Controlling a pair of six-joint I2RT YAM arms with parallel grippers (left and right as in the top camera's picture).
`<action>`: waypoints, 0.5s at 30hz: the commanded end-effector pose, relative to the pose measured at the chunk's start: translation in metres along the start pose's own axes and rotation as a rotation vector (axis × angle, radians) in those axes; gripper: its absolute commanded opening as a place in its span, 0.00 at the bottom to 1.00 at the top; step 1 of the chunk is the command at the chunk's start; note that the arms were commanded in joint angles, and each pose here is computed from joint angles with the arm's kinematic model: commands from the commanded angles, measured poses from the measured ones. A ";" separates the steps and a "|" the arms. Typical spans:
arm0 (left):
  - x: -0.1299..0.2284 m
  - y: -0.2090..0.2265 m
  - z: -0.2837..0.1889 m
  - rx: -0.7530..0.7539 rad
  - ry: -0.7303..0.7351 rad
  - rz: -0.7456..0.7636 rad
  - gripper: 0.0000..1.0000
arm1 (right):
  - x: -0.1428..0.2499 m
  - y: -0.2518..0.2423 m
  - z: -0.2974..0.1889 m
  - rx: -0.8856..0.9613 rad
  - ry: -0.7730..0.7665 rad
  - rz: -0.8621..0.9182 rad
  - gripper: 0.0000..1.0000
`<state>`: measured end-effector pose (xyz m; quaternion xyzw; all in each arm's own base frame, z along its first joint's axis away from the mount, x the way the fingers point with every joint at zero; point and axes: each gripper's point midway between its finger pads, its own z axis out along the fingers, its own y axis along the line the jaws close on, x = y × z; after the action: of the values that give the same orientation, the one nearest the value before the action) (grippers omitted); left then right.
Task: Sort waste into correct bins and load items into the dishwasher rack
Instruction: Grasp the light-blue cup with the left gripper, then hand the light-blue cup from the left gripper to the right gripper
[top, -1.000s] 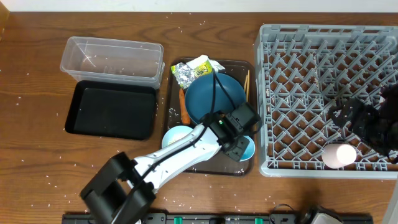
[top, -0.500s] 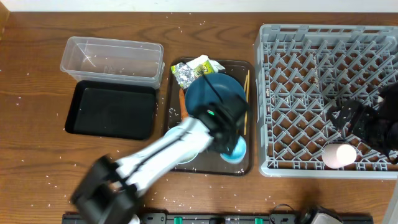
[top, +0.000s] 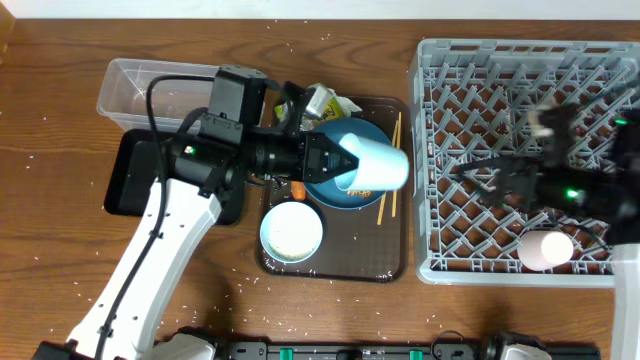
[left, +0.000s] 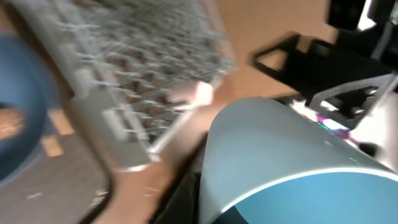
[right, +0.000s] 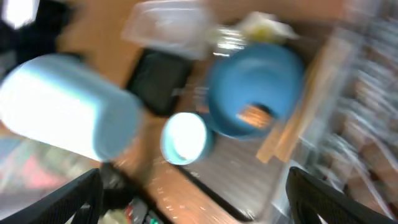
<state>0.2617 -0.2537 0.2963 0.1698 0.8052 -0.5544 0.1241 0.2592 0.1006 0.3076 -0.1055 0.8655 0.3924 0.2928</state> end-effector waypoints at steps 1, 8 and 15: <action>0.012 -0.039 -0.005 0.222 0.076 0.034 0.06 | 0.002 0.062 0.012 -0.253 0.018 -0.186 0.87; 0.014 -0.050 -0.008 0.284 0.091 0.059 0.06 | 0.012 0.122 0.036 -0.424 0.046 -0.473 0.91; 0.013 -0.055 -0.010 0.309 0.093 0.083 0.06 | 0.024 0.139 0.054 -0.446 0.092 -0.543 0.72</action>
<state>0.2316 -0.2614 0.3363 0.2361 0.7187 -0.6485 0.0848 0.2107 0.2280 0.3524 -0.3982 0.7157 0.4727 0.3252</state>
